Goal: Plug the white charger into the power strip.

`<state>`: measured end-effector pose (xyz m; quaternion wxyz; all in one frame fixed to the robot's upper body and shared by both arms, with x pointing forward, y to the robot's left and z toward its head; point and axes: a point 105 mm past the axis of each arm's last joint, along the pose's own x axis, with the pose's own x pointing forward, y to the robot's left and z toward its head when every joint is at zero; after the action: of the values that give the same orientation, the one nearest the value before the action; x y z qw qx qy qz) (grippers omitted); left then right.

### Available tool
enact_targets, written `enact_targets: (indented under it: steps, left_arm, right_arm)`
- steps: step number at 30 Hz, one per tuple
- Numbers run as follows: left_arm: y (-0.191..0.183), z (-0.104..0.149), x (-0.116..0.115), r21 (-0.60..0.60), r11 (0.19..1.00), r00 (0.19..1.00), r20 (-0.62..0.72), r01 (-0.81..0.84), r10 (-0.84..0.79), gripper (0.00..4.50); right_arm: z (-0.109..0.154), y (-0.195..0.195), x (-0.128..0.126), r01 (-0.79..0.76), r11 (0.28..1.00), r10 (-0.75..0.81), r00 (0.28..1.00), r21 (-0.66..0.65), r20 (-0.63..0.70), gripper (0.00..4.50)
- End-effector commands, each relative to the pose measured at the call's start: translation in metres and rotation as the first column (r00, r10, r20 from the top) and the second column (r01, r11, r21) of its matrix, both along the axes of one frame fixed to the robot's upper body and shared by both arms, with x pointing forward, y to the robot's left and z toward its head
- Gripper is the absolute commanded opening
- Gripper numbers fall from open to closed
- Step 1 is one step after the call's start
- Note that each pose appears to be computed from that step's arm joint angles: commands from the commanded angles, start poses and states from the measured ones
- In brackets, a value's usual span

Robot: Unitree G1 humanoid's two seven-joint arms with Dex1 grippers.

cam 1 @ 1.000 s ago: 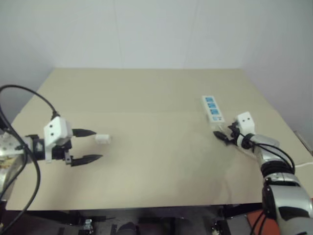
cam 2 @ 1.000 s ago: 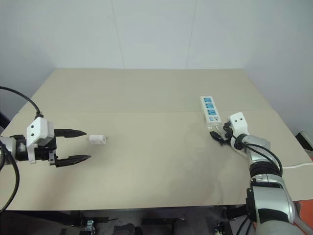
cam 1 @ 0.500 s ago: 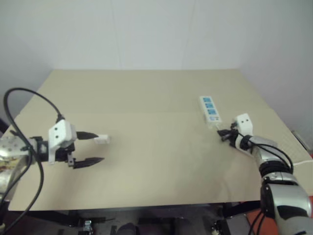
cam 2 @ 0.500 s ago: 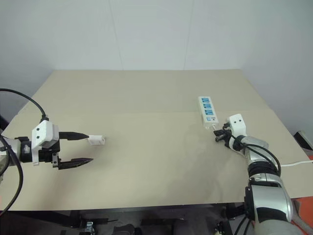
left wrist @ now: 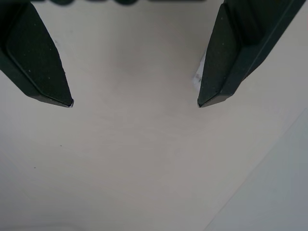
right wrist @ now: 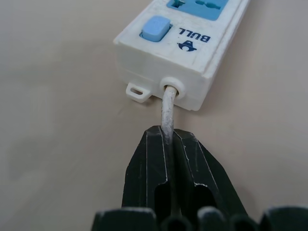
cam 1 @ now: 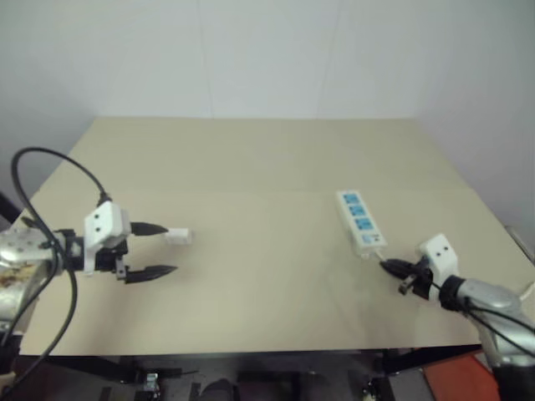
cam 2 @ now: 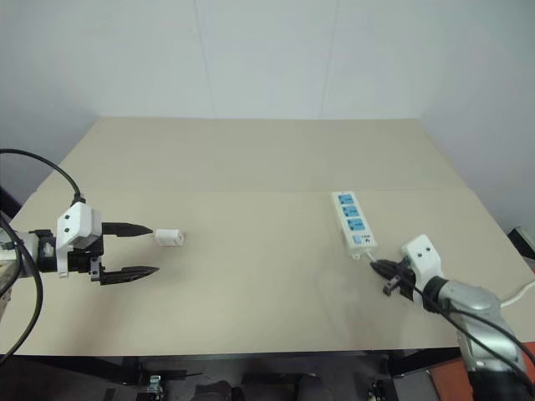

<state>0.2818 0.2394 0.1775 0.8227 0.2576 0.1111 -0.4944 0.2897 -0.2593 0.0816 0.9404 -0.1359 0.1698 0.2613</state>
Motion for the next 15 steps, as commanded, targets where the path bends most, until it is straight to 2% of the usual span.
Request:
enact_targets:
  steps: [1, 3, 5, 9, 13, 14, 15]
  left_arm:
    - [-0.003, 0.006, 0.000, 0.014, 0.998, 0.999, 0.008, 0.054, -0.054, 4.50]
    - [-0.003, 0.007, 0.000, 0.017, 0.998, 0.998, 0.000, 0.068, -0.068, 4.50]
    - [-0.001, 0.008, 0.003, 0.023, 0.998, 0.998, 0.006, 0.063, -0.063, 4.50]
    - [0.002, 0.007, 0.005, 0.031, 0.998, 0.998, 0.010, 0.057, -0.058, 4.50]
    - [0.002, 0.003, 0.004, 0.034, 0.998, 0.998, -0.001, 0.059, -0.059, 4.50]
    - [0.002, 0.001, 0.003, 0.035, 0.998, 0.998, -0.003, 0.057, -0.057, 4.50]
    - [0.003, 0.000, 0.003, 0.038, 0.998, 0.999, -0.007, 0.054, -0.053, 4.50]
  right_arm:
    - [0.013, -0.004, 0.001, 0.037, 0.999, -0.036, 0.997, -0.013, 0.070, 0.02]
    - [0.006, -0.005, 0.003, 0.061, 0.997, -0.058, 0.996, -0.046, 0.074, 0.77]
    - [0.006, -0.006, 0.006, 0.098, 0.994, -0.094, 0.991, -0.045, 0.100, 1.32]
    - [0.011, -0.005, 0.016, 0.210, 0.975, -0.219, 0.964, 0.074, 0.154, 2.62]
    - [0.010, 0.011, 0.015, 0.194, 0.973, -0.215, 0.958, 0.125, 0.188, 4.08]
    - [0.010, 0.015, 0.014, 0.180, 0.975, -0.204, 0.959, 0.133, 0.196, 4.38]
    - [0.011, 0.018, 0.015, 0.174, 0.975, -0.200, 0.959, 0.137, 0.203, 4.45]
